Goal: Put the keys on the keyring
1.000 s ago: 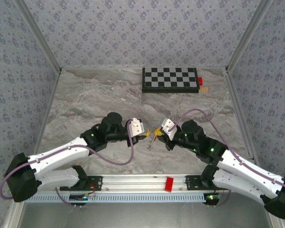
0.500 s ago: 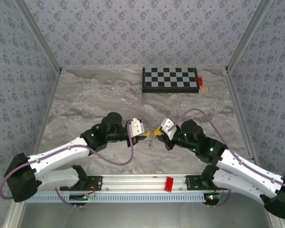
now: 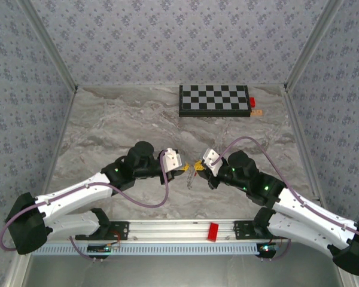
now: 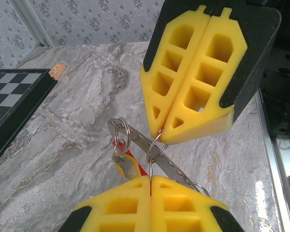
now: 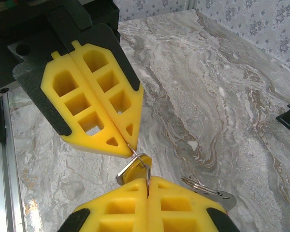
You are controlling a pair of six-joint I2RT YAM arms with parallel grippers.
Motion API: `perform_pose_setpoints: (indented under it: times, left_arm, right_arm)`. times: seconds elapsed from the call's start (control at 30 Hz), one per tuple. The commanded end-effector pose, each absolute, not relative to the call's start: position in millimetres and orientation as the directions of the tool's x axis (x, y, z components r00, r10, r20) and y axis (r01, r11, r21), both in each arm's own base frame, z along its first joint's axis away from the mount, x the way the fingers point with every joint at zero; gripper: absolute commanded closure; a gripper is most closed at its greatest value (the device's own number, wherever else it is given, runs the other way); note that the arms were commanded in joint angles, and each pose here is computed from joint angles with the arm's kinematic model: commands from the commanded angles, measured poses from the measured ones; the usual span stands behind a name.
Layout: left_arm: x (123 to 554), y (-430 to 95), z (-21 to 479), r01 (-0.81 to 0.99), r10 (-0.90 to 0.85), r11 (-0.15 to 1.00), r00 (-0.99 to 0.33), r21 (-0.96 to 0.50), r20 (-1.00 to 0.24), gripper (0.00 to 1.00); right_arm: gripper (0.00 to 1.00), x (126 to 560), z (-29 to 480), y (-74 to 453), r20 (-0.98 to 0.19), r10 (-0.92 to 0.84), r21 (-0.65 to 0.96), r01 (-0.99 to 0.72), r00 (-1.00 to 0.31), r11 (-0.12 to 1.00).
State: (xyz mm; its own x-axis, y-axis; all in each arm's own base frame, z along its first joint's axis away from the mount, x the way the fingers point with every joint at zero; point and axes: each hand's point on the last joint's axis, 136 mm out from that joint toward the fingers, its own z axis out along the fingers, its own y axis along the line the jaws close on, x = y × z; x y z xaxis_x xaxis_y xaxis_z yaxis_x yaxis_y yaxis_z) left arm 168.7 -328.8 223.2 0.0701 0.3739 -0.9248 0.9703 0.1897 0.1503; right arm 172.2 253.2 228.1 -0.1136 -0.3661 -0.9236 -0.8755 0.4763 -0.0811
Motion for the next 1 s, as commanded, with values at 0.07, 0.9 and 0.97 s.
perform_pose_setpoints:
  times: [0.07,0.9,0.97]
  left_arm:
    - [171.2,-330.2,233.2,0.966,0.348,0.202,0.080,0.159,-0.934,1.00]
    - [169.8,-332.5,232.2,0.971,0.346,0.189,0.075,0.147,-0.935,1.00]
    - [170.6,-332.0,232.3,0.969,0.348,0.194,0.076,0.151,-0.935,1.00]
  right_arm:
    - [1.00,172.2,235.6,254.8,-0.933,-0.348,-0.094,-0.877,-0.087,0.471]
    - [1.00,172.1,233.6,258.6,-0.933,-0.349,-0.087,-0.883,-0.091,0.462]
    - [1.00,172.5,234.8,255.7,-0.934,-0.346,-0.093,-0.877,-0.087,0.471]
